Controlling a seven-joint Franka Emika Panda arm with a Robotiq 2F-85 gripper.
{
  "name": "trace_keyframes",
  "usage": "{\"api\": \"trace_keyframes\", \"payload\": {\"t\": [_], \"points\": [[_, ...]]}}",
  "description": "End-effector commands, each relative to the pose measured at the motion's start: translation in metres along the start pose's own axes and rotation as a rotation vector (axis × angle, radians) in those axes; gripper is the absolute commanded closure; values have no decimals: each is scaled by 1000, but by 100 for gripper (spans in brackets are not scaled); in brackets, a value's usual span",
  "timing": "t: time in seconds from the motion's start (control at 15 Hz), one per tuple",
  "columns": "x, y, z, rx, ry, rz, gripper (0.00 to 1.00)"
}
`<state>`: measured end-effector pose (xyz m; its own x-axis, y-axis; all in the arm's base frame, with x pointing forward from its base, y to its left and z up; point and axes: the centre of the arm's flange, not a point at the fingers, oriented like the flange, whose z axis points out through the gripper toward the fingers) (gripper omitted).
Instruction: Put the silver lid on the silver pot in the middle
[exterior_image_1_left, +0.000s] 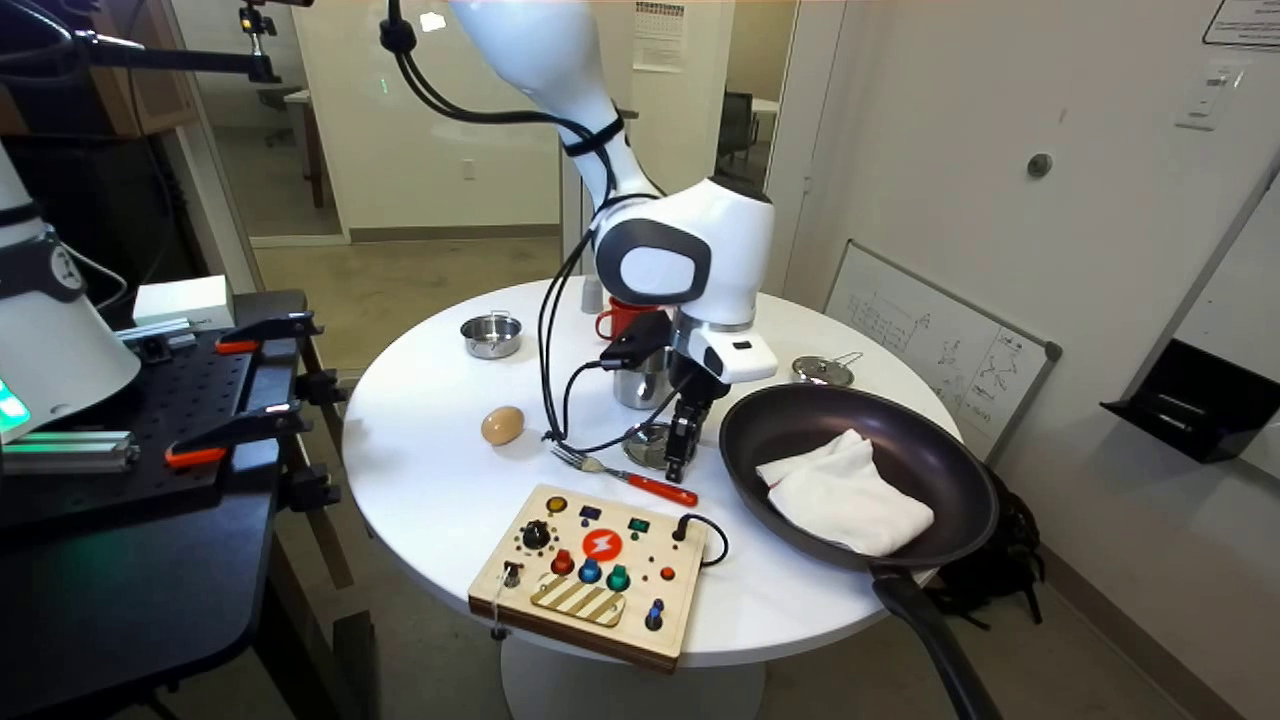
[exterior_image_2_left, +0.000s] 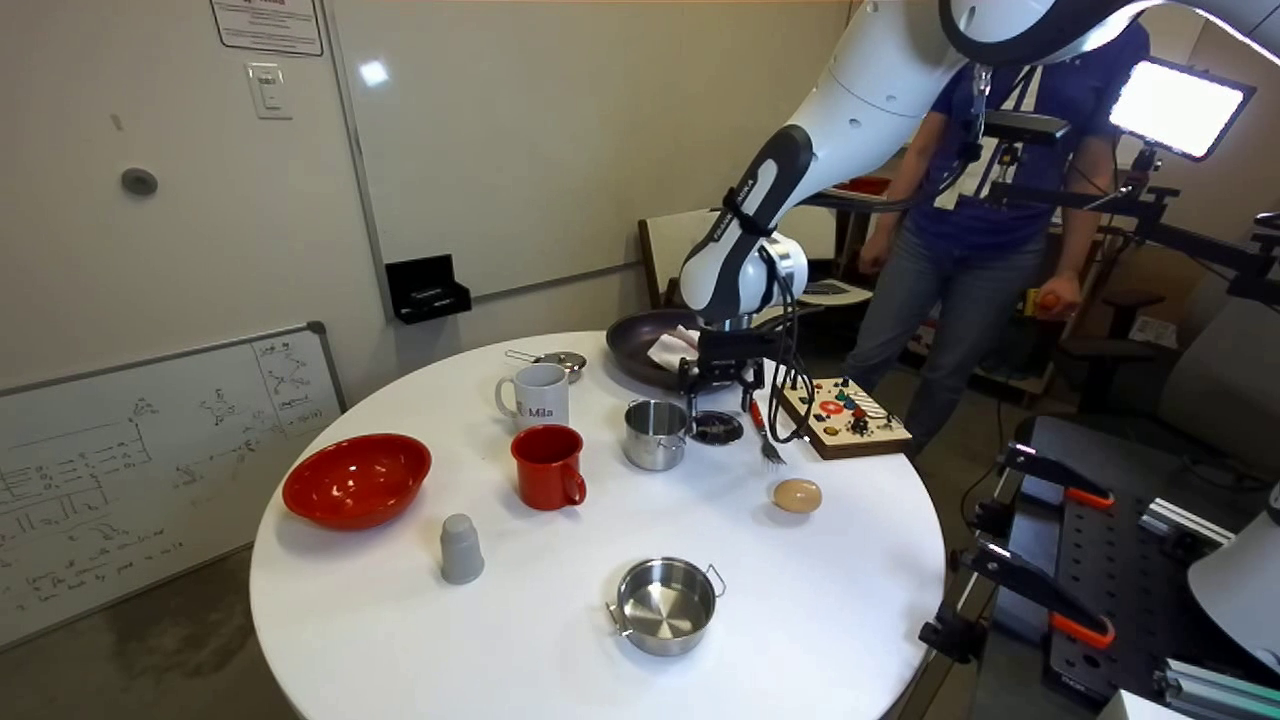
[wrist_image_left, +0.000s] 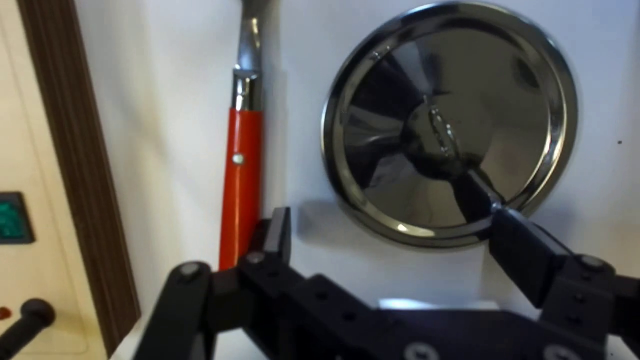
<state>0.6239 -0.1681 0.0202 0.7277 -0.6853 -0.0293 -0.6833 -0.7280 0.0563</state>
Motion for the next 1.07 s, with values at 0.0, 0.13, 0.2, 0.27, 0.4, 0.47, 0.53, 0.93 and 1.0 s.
{"api": "trace_keyframes", "payload": {"t": [0.0,0.13,0.2,0.27,0.4,0.47,0.53,0.93,1.0], "points": [[5,9,-10,38,-2,-108,0],[10,9,-13,36,-1,-154,0],[11,8,-14,34,2,-169,0],[11,6,-17,31,6,-190,0],[9,0,-21,26,17,-217,0],[6,-5,-24,23,23,-228,0],[5,-7,-25,23,24,-235,0],[-1,-24,-30,9,-1,-248,0],[-1,-25,-29,7,-11,-245,0]]}}
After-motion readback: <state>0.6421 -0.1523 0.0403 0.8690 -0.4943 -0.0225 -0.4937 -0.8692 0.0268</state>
